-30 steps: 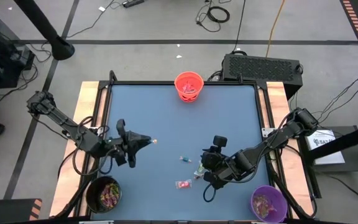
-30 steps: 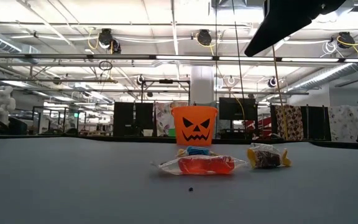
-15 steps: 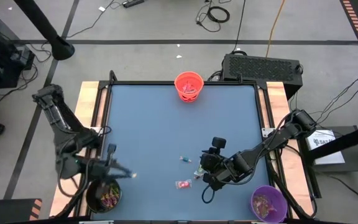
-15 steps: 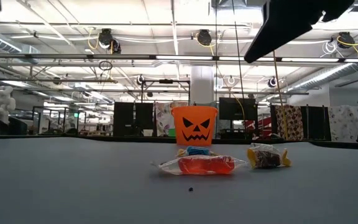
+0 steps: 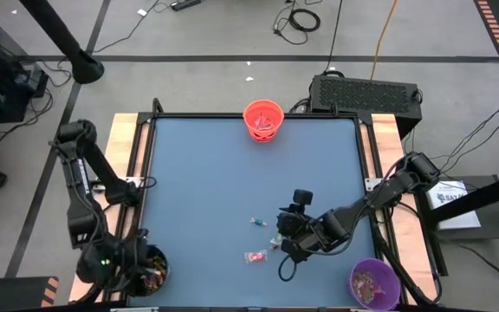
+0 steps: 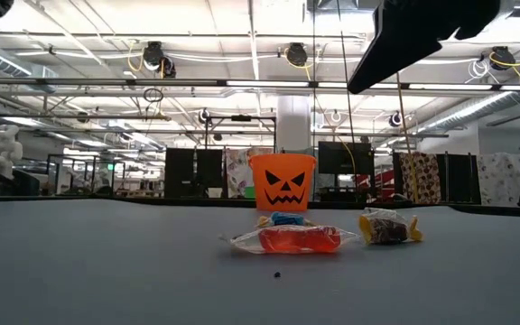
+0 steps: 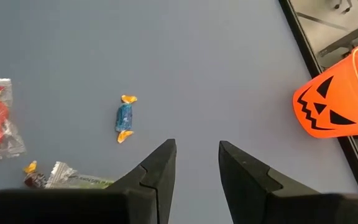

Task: Sort candy by brand, put in halloween buckets
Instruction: Put the blue candy into the black bucket, then put the small green gummy into the purple bucket

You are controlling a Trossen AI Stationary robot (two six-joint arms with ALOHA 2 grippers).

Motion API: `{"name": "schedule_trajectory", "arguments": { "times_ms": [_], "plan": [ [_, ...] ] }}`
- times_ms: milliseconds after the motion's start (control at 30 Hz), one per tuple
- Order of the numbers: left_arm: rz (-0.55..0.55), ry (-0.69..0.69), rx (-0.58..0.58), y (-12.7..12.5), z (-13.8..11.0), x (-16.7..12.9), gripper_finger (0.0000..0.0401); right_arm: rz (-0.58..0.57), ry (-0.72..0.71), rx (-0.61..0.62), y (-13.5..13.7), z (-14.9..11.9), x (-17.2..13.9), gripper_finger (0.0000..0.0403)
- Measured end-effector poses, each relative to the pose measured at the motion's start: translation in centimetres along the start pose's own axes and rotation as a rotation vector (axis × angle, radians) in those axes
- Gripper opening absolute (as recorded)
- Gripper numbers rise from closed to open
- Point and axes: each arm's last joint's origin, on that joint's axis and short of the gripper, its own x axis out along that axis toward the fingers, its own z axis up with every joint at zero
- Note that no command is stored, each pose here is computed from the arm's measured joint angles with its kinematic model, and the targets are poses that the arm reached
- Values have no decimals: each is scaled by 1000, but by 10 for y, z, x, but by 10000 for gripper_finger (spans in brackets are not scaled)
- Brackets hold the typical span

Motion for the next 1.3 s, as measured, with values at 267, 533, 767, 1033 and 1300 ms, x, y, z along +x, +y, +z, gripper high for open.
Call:
{"name": "schedule_trajectory", "arguments": {
  "times_ms": [267,533,767,1033,1300],
  "plan": [
    [60,108,-241,2,-7,10,138,4,-2,-4,0,0,0,114],
    [68,112,-109,6,-3,10,214,8,-2,-12,0,0,0,114],
    [-9,49,-51,7,25,-12,216,185,71,-177,3,0,2,114],
    [97,-286,359,11,82,-51,216,524,193,-110,1,-3,21,106],
    [495,-490,581,26,117,-63,216,449,256,-104,4,-40,38,173]
  ]
}}
